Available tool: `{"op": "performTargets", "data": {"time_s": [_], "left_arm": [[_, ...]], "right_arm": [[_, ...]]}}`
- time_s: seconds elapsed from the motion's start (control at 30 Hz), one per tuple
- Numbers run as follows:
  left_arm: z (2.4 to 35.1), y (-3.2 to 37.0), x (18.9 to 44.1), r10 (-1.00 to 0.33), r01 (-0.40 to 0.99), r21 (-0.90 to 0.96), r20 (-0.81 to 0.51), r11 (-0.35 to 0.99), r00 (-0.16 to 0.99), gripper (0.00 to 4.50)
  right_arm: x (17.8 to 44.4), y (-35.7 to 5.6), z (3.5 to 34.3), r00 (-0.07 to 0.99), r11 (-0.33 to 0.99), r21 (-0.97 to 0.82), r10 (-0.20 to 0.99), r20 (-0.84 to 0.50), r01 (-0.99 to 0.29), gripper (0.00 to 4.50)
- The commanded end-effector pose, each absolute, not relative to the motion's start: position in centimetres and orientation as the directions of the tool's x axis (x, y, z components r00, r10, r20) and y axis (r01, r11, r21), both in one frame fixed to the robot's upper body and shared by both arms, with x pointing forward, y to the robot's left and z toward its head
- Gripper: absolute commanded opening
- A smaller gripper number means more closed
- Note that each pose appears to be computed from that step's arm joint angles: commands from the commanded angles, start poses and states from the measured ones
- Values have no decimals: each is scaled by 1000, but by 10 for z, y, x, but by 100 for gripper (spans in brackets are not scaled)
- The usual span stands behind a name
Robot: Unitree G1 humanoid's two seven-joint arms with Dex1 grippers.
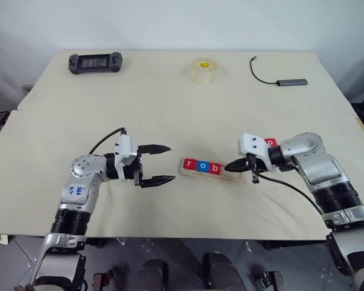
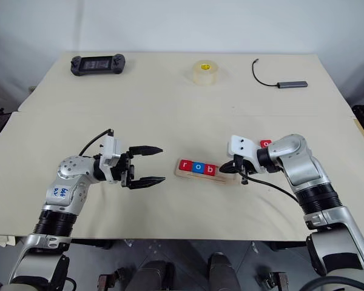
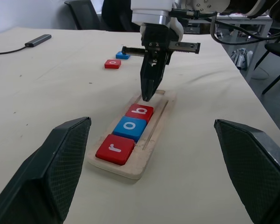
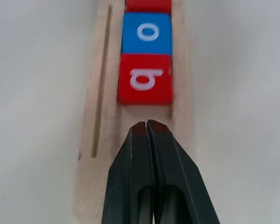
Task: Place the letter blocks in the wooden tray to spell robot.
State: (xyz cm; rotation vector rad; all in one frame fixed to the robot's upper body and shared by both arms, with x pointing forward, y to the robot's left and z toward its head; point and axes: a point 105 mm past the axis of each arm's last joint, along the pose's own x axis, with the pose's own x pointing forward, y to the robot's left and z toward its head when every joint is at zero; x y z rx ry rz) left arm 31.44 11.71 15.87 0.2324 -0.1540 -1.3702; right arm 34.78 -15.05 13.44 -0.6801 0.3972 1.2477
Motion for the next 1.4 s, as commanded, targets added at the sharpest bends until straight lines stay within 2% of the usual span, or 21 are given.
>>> {"op": "performTargets", "data": {"time_s": [0.03,0.4,0.57,0.73,0.87,0.97,1.1,1.4], "left_arm": [[170,114,313,-984,943,289,-6,168,177,450],[168,112,311,-985,946,281,-7,163,172,450],[168,112,311,-985,947,277,-4,164,171,450],[167,113,312,-985,948,273,-8,161,170,450],[167,112,313,-986,949,272,-8,157,165,450],[167,111,313,-987,950,273,-8,153,161,450],[168,111,314,-988,950,275,-10,147,156,450],[169,111,314,-988,949,280,-12,146,156,450]], "right_arm": [[349,-140,141,300,158,-281,753,-586,-946,4],[351,-122,142,305,167,-289,782,-544,-943,4],[344,-134,150,324,181,-307,789,-522,-934,4],[318,-151,160,295,175,-277,824,-483,-945,4],[296,-155,145,245,160,-203,818,-521,-966,4],[291,-155,135,248,176,-183,810,-531,-967,4],[298,-155,128,296,236,-181,802,-518,-955,4],[311,-166,115,339,282,-190,776,-531,-941,4]]}}
